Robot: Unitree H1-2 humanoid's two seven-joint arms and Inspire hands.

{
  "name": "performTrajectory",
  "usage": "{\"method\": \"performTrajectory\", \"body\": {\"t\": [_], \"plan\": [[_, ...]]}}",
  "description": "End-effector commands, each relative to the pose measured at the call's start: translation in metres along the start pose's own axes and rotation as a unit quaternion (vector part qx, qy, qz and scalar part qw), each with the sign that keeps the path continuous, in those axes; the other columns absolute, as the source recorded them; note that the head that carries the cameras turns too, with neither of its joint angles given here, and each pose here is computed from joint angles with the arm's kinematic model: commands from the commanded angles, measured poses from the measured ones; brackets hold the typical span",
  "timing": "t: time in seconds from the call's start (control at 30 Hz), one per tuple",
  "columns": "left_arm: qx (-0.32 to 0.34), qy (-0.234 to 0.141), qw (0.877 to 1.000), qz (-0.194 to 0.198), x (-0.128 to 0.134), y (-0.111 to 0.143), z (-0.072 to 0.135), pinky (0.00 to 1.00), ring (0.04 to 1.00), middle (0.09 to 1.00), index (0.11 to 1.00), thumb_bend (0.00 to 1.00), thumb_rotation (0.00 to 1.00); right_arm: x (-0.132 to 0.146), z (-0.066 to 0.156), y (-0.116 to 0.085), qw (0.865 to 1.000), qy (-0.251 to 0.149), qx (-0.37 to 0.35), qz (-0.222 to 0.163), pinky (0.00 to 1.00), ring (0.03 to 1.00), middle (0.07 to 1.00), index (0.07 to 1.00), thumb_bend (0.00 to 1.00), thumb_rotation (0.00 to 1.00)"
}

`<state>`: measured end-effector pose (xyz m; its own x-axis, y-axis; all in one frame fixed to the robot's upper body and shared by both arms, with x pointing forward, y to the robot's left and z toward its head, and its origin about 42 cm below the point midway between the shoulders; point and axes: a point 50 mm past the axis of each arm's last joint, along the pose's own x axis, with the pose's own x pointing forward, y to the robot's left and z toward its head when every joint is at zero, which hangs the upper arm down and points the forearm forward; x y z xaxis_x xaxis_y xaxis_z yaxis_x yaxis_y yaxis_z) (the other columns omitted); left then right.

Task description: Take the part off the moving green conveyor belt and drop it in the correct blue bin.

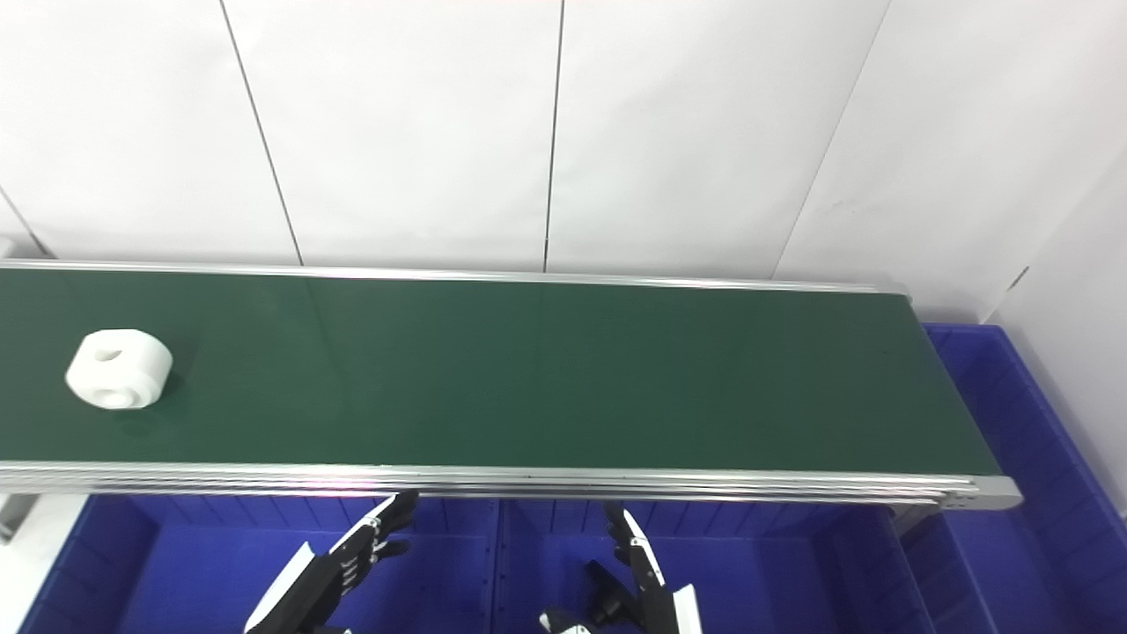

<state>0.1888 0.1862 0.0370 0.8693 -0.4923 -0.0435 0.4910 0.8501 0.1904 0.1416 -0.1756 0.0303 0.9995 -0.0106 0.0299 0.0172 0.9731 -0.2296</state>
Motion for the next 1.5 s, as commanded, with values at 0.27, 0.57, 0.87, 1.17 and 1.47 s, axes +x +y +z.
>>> {"method": "performTrajectory", "body": {"t": [0.27,0.57,0.87,1.17,1.47], "plan": [[0.001,-0.04,0.999,0.02,0.008,0.003,0.012,0.88,0.953,0.965,0.946,0.9,0.44,0.003,0.012,-0.002,0.999,-0.037,0.011,0.001,0.9,0.922,0.923,0.918,0.88,0.54],[0.001,-0.041,0.997,0.058,0.01,-0.003,0.021,0.88,0.945,0.975,0.97,0.83,0.52,0.003,0.018,-0.009,0.999,-0.038,0.009,0.012,0.94,0.948,0.956,0.944,0.87,0.5],[-0.004,-0.028,0.998,0.061,0.011,-0.008,0.03,0.91,0.976,1.0,0.991,0.73,0.58,0.002,0.022,-0.019,0.999,-0.034,-0.001,0.014,0.94,0.938,0.946,0.945,0.86,0.54],[-0.015,-0.032,0.997,0.062,0.017,-0.02,0.032,0.9,0.974,1.0,0.989,0.72,0.54,0.002,0.018,-0.03,0.999,-0.033,-0.003,0.015,0.93,0.937,0.941,0.942,0.88,0.56],[-0.001,-0.027,0.998,0.058,0.02,-0.032,0.028,0.86,0.953,0.992,0.974,0.72,0.51,0.0,0.006,-0.041,0.999,-0.034,-0.006,0.019,0.92,0.936,0.954,0.957,0.83,0.57]]}}
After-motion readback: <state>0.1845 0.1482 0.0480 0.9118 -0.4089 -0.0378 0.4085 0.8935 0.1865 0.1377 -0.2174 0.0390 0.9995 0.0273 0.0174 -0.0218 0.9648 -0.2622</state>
